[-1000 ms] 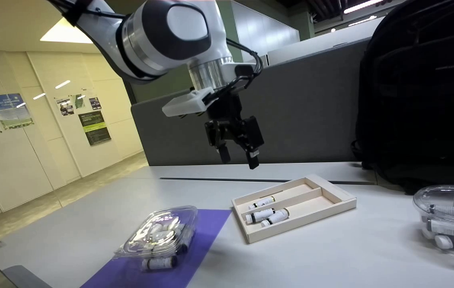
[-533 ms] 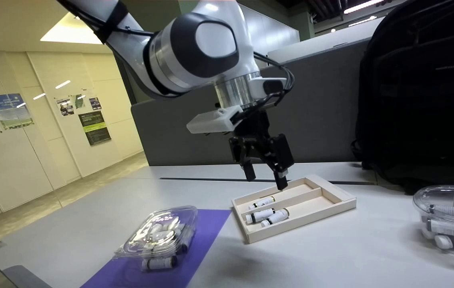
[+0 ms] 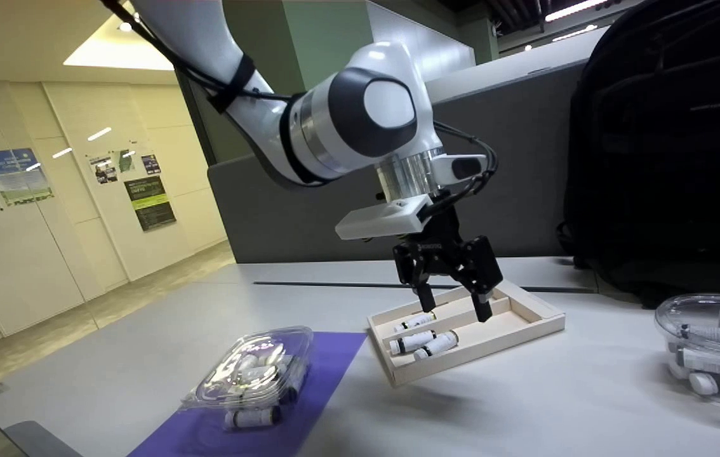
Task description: Get an item from the lower compartment of the tray and place it on the table
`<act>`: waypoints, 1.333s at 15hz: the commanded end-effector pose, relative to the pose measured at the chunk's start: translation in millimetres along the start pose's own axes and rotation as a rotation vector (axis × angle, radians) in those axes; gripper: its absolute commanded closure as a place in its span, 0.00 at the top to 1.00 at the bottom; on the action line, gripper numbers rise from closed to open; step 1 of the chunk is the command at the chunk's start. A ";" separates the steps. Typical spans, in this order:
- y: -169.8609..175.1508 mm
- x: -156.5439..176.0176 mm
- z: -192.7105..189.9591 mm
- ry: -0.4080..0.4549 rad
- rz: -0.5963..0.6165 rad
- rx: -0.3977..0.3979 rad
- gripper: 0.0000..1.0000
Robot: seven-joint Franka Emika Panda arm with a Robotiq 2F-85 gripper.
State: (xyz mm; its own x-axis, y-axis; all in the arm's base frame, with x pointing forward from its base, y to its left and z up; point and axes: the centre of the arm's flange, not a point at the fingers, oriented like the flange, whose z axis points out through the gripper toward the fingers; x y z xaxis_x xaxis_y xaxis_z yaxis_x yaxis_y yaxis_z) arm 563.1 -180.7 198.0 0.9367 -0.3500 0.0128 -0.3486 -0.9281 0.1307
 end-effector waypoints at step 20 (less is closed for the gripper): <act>-71.0 41.9 48.3 0.072 -0.558 -0.041 1.00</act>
State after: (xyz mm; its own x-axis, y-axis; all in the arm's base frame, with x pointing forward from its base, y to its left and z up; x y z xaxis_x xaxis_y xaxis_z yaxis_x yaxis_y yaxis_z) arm 608.3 -136.4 147.7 0.9897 0.1402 -0.0276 0.1429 -0.9712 0.1907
